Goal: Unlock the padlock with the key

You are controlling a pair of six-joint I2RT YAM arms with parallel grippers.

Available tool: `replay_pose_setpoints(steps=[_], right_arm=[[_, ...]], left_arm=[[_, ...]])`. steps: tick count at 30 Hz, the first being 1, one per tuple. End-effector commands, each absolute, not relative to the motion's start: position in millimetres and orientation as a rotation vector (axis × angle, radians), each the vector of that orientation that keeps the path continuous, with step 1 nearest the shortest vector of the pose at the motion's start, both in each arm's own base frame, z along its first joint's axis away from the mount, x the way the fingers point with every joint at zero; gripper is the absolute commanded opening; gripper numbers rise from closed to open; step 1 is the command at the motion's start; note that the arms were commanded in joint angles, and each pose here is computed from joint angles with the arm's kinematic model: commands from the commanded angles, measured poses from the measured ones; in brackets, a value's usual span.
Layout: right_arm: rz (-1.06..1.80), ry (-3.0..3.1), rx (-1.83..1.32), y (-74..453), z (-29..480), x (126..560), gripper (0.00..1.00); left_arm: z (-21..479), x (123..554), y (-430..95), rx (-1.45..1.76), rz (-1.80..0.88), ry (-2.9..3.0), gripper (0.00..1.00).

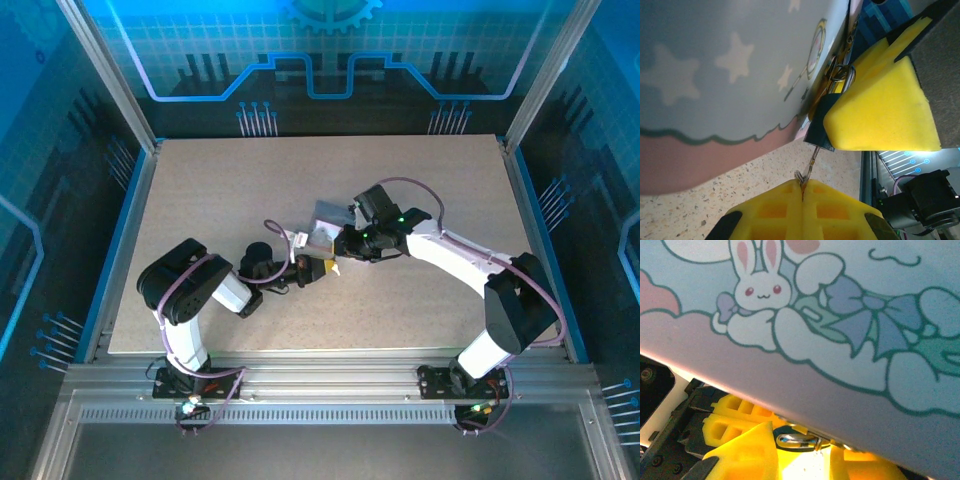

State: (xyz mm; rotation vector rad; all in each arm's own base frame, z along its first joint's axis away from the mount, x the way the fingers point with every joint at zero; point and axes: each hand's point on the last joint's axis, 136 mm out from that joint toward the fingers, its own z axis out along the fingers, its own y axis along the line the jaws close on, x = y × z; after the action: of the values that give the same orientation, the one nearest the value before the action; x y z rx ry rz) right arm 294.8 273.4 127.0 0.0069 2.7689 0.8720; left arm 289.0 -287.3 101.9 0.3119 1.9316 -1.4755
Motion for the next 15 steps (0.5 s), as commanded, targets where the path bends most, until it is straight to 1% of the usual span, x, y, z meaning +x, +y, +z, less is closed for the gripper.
replay_pose_setpoints(steps=[1,9,15], right_arm=[[0.987,2.77,-0.057,290.1,130.5,282.6,0.0],[1.02,2.785,-0.04,291.9,122.3,278.7,0.0],[1.107,2.774,-0.023,296.8,122.4,277.0,0.0]], left_arm=[[120.3,298.5,-286.0,0.333,-1.449,1.833,0.0],[139.0,299.8,-288.6,0.359,-1.472,1.781,0.0],[145.3,306.6,-287.2,0.352,-1.461,1.76,0.0]])
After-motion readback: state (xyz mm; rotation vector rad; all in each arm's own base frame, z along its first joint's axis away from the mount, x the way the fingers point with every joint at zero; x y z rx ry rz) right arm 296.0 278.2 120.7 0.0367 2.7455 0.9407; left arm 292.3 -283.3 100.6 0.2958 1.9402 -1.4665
